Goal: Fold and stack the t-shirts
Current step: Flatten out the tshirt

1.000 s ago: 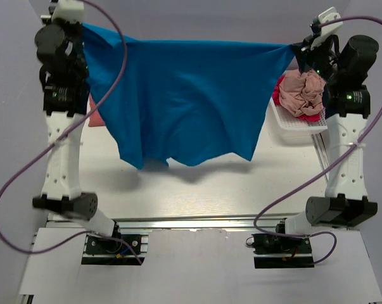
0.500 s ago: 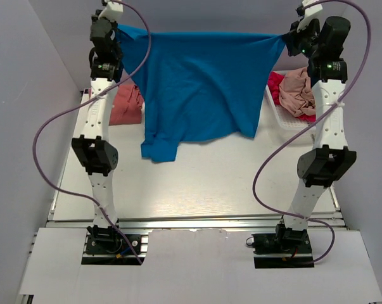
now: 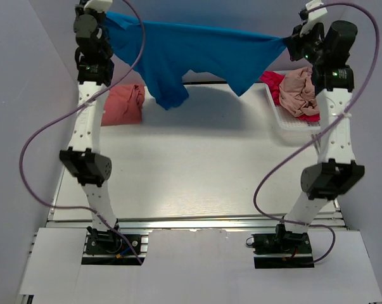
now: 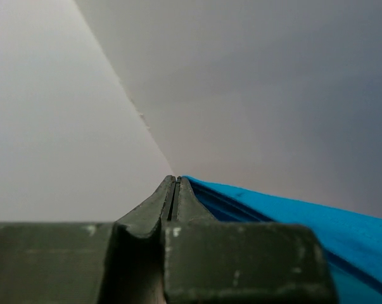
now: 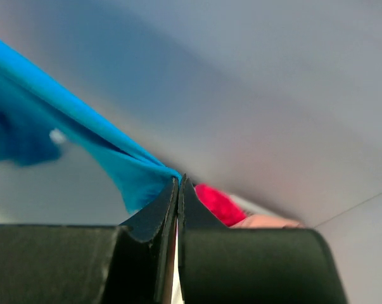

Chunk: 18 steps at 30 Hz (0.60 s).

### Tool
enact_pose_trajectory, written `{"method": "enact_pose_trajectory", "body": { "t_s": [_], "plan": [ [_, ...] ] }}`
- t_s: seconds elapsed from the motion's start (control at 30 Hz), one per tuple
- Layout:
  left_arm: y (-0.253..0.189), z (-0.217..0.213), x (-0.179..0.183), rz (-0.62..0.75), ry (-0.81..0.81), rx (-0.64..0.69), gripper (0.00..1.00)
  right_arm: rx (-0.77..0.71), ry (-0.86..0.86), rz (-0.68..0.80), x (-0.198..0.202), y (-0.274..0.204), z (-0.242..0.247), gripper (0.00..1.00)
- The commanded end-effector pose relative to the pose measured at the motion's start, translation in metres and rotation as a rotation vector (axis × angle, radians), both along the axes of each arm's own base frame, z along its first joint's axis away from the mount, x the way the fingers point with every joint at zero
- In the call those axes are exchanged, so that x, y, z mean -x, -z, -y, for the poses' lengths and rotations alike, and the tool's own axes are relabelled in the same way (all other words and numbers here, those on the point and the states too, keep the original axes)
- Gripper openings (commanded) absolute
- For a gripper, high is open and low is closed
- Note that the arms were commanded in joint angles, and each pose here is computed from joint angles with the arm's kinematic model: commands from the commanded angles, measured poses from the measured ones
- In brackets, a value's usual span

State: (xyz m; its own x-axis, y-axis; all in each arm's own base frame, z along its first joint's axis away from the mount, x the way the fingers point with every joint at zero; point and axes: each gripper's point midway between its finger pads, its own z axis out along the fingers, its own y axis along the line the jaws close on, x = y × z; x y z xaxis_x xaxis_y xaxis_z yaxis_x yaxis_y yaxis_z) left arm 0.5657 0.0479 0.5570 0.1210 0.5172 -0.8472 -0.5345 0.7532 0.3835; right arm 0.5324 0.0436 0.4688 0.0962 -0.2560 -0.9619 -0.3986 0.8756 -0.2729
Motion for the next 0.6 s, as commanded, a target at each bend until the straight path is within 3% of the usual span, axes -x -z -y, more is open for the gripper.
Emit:
{"method": "enact_pose_trajectory", "body": {
  "t_s": [0.0, 0.13, 0.17, 0.27, 0.3, 0.4, 0.43, 0.47, 0.5, 0.57],
  "plan": [
    [-0.076, -0.032, 0.120, 0.105, -0.064, 0.058, 0.09, 0.009, 0.012, 0.104, 0.060, -0.046, 0.006, 0.00],
    [0.004, -0.016, 0.146, -0.108, 0.051, 0.034, 0.11, 0.027, -0.078, 0.002, 0.104, -0.003, -0.010, 0.00],
    [0.054, -0.015, 0.152, -0.208, 0.063, 0.040, 0.11, 0.026, -0.092, -0.091, 0.105, 0.036, -0.012, 0.00],
    [0.119, -0.011, 0.170, -0.289, 0.096, 0.108, 0.10, 0.071, -0.136, -0.163, 0.122, 0.082, -0.016, 0.00],
    [0.181, -0.008, 0.170, -0.400, 0.108, 0.128, 0.10, 0.098, -0.167, -0.234, 0.128, 0.121, -0.018, 0.00],
    [0.256, 0.012, 0.194, -0.544, 0.231, 0.150, 0.12, 0.185, -0.265, -0.381, 0.165, 0.183, -0.023, 0.00],
    [0.279, 0.026, 0.204, -0.625, 0.309, 0.173, 0.20, 0.208, -0.307, -0.421, 0.179, 0.195, -0.026, 0.00],
    [0.286, 0.030, 0.213, -0.650, 0.334, 0.175, 0.31, 0.230, -0.327, -0.462, 0.191, 0.206, -0.025, 0.08],
    [0.282, 0.033, 0.225, -0.639, 0.360, 0.185, 0.48, 0.242, -0.349, -0.518, 0.205, 0.224, -0.025, 0.32],
    [0.285, 0.040, 0.243, -0.680, 0.403, 0.189, 0.97, 0.299, -0.373, -0.530, 0.231, 0.233, -0.024, 0.55]
  ]
}}
